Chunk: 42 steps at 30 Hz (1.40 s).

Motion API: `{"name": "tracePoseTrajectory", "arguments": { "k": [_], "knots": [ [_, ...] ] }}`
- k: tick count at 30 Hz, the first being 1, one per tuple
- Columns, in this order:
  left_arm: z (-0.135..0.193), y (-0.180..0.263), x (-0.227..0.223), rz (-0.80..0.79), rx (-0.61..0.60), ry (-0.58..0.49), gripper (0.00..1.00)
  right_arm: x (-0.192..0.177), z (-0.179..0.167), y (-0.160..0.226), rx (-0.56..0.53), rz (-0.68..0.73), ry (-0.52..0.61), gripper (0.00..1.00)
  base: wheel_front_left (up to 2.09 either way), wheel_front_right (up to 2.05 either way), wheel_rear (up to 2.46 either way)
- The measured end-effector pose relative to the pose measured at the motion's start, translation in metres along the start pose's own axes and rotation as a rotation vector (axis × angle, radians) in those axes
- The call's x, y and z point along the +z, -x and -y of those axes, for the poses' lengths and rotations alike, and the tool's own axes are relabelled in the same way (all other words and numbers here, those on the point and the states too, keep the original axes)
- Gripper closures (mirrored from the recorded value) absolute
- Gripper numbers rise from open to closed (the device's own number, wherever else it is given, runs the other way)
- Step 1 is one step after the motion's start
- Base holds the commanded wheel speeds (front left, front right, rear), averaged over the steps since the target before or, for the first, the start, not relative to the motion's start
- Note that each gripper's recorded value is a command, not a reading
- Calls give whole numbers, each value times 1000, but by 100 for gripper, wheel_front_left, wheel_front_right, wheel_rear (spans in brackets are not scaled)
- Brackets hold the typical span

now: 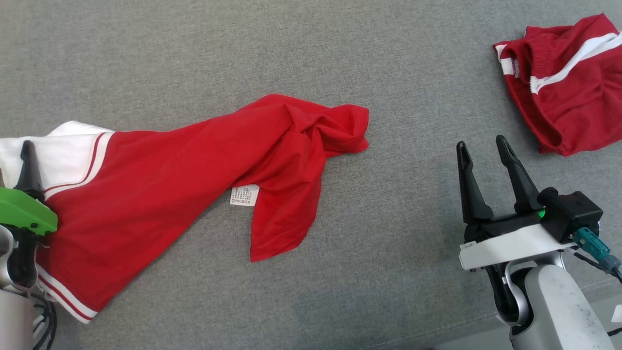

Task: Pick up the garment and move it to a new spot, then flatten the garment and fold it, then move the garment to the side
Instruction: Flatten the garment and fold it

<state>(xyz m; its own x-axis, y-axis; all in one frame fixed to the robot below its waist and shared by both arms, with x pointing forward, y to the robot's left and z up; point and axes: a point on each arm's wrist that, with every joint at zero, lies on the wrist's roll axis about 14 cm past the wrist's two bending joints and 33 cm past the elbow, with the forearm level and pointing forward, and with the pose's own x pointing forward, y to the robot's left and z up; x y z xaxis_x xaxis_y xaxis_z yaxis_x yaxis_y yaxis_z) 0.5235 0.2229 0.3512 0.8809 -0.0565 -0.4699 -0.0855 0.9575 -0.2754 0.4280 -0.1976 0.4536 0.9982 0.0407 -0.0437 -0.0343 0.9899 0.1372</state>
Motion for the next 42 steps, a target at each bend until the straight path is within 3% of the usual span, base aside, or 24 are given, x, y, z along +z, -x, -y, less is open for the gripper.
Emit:
{"name": "tracePoseTrajectory", "arguments": {
  "k": [1,6,10,18,24,29,30,31,37,42],
  "knots": [
    [2,-3,1,11,-6,-1,100,-2,2,1,-7,-5,2,0,0,0,0],
    [13,-3,12,77,-53,-55,100,-2,5,1,-15,-4,4,0,0,0,0],
    [32,-1,45,195,-103,-118,100,3,2,-2,-2,13,5,0,0,0,0],
    [90,24,121,442,-232,-245,100,17,-2,1,11,48,7,0,0,0,0],
    [151,77,170,651,-370,-314,100,27,1,11,-3,66,7,0,0,0,0],
    [150,99,140,605,-373,-302,100,27,0,13,-1,65,5,0,0,0,0],
    [141,105,110,531,-354,-286,100,28,-3,12,7,65,3,0,0,0,0],
    [141,105,110,531,-354,-286,100,28,-3,12,7,65,3,0,0,0,0],
    [112,122,11,274,-283,-184,100,28,-14,6,48,57,7,0,0,0,0],
    [90,131,-29,178,-224,-129,100,31,-26,0,90,58,7,0,0,0,0]
  ]
}}
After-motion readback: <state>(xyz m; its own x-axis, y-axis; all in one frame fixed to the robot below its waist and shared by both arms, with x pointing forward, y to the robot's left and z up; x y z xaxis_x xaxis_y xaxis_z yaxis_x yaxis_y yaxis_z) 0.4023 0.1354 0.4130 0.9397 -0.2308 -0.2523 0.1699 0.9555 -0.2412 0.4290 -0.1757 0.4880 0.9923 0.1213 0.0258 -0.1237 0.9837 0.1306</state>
